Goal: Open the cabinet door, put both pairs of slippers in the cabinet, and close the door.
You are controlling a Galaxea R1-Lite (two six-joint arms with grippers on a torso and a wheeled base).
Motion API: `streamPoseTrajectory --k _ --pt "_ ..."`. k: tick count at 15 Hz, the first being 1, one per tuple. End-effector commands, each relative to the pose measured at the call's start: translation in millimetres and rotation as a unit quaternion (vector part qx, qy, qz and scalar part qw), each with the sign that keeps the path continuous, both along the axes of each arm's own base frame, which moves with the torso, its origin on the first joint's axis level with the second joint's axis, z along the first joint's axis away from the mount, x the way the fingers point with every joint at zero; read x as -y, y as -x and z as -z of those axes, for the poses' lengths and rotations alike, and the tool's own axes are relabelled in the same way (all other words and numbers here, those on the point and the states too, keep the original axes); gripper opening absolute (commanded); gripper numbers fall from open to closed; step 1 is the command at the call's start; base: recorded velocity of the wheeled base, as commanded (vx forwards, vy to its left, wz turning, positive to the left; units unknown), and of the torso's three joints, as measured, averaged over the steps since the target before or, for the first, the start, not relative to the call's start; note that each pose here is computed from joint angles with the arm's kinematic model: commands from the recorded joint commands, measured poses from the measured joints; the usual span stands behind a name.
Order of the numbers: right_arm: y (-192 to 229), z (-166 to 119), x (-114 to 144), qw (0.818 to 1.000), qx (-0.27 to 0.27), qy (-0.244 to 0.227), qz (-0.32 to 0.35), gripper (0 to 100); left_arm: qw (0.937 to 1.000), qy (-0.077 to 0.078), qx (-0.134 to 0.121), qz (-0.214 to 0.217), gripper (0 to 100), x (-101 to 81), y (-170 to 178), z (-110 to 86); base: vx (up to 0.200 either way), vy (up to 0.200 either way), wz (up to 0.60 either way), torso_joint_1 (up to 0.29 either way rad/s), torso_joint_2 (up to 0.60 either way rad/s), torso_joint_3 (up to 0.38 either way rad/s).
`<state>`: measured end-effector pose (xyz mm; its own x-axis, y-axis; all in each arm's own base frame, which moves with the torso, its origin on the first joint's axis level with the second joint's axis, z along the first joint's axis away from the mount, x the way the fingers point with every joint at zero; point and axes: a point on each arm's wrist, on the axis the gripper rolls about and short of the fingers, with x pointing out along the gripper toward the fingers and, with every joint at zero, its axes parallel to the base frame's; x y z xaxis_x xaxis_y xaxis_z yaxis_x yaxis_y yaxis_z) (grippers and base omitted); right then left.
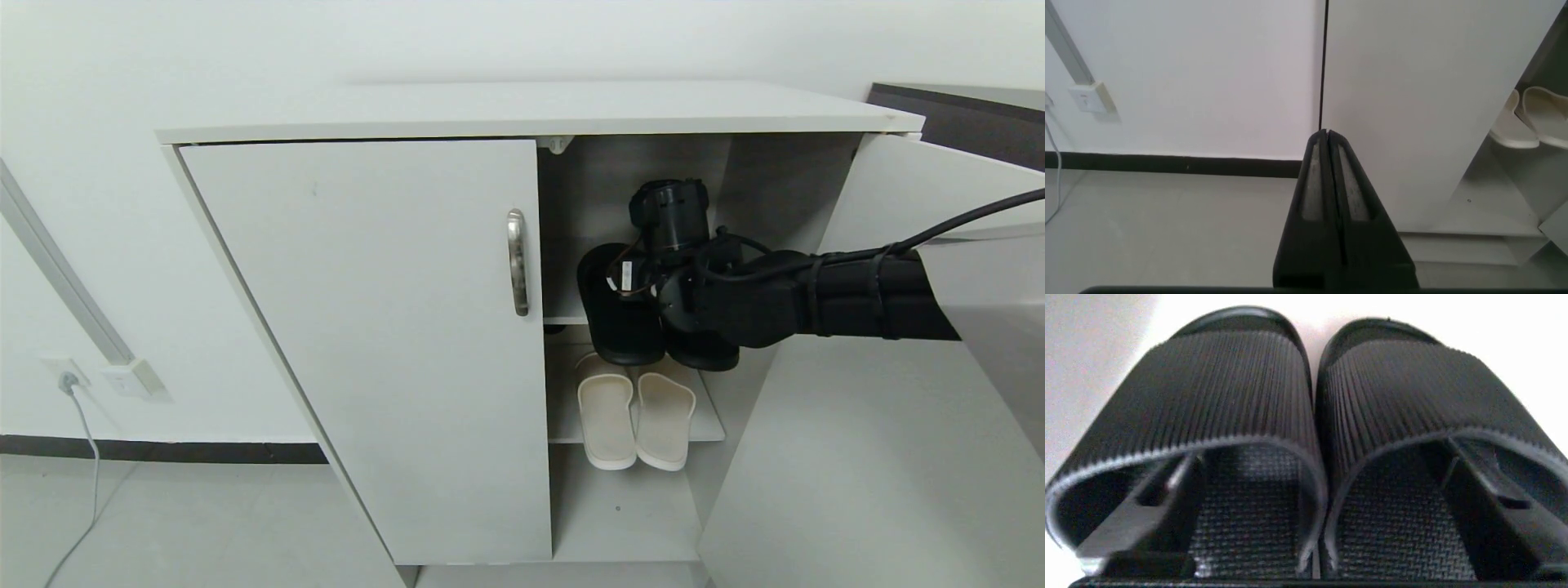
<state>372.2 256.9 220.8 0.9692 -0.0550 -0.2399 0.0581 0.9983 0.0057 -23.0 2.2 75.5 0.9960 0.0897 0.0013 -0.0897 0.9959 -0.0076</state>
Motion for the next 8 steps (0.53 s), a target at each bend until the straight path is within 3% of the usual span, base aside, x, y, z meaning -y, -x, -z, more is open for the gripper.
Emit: streamPoseTrajectory --k 1,8 --pt "8.1 -4.6 0.0 1.000 0.001 -0.001 -0.006 100 1.0000 0.000 -0.001 0.000 0 0.0 -0.1 0.0 0.000 0.000 0.00 0.000 0.00 0.000" --pt "41.9 -14.2 6.5 1.000 -0.005 -0.003 -0.018 100 1.0000 0.000 -0.001 0.000 0 0.0 -0.1 0.0 0.000 0.000 0.00 0.000 0.00 0.000"
